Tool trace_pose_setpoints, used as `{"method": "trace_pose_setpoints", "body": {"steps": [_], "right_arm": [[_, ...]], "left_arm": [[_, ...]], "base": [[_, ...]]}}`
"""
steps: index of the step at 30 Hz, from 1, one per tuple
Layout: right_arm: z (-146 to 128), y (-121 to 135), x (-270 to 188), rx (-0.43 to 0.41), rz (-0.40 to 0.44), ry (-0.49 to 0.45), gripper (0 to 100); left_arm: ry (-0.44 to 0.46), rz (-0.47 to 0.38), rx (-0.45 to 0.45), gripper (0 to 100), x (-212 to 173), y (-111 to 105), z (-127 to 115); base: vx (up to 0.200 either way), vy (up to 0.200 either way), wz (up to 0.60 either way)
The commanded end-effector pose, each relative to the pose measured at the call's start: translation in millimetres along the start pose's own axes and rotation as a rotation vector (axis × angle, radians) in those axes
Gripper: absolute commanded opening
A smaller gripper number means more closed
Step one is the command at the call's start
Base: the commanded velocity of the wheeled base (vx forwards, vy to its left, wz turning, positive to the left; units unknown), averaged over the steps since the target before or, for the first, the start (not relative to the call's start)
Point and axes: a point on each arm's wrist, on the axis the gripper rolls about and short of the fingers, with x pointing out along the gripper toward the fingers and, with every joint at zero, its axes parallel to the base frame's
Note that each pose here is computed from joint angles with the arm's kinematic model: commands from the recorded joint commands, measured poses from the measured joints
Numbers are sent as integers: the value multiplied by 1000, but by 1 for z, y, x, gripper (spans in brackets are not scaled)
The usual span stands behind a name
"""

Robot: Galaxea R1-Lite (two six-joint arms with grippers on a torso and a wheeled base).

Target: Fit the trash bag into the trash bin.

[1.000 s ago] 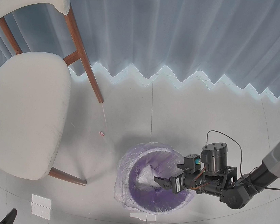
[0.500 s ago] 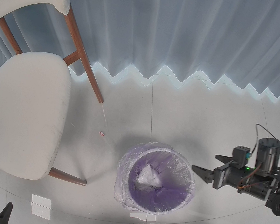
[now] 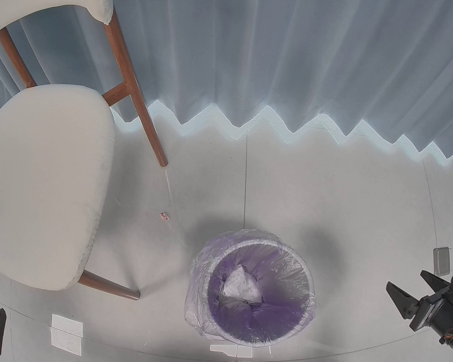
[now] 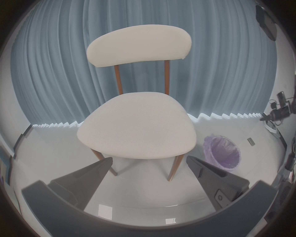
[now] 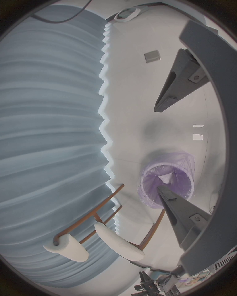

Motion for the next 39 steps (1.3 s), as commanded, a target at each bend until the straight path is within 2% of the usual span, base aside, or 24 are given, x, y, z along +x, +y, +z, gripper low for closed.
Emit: {"method": "trace_pose_setpoints", "body": {"steps": [1,3,5,6,8,12,13,15,17,18,23,28,31,33,36,39], "right_arm": [[-6,-5,-25,12,-60,-78,100],[-11,-7,-33,17,-83,-95,100],[-15,-7,-39,15,-85,-110,100],[-18,-6,-45,11,-85,-127,100],[-21,-5,-52,8,-81,-151,100],[-21,-4,-65,6,-81,-222,100],[-21,-4,-65,6,-81,-222,100],[-28,-3,-77,-4,-80,-267,100],[-28,-3,-78,-5,-80,-275,100],[-37,-1,-95,-7,-80,-316,100],[-62,1,-119,-22,-81,-353,100],[-104,2,-137,-113,-92,-336,100],[-103,1,-137,-90,-116,-331,100],[-103,0,-138,-26,-170,-340,100],[-103,0,-138,-15,-171,-341,100],[-103,1,-138,-34,-122,-342,100]], "left_arm": [[17,59,-16,100,1,0,-5],[-5,116,-29,100,-1,-2,-6],[-57,106,-26,100,-5,-4,-7],[-72,63,-20,100,-6,-3,-7],[-72,54,-13,100,-6,-4,-7],[-71,-70,77,100,-6,-6,-7],[-71,-70,77,100,-6,-6,-7],[-81,-169,128,100,-6,-9,-7],[-82,-177,128,100,-6,-9,-7],[-85,-189,119,100,-6,-9,-7],[-83,-166,91,100,-6,-9,-7],[-78,-41,52,100,-6,-6,-6],[-77,10,33,100,-6,-5,-6],[-75,71,32,100,-6,-3,-6],[-73,67,40,100,-6,-3,-6],[-77,-7,64,100,-6,-5,-6]], "base": [[0,0,0],[0,0,0],[0,0,0],[0,0,0],[0,0,0],[0,0,0],[0,0,0],[0,0,0],[0,0,0],[0,0,0],[0,0,0],[0,0,0],[0,0,0],[0,0,0],[0,0,0],[0,0,0]]}}
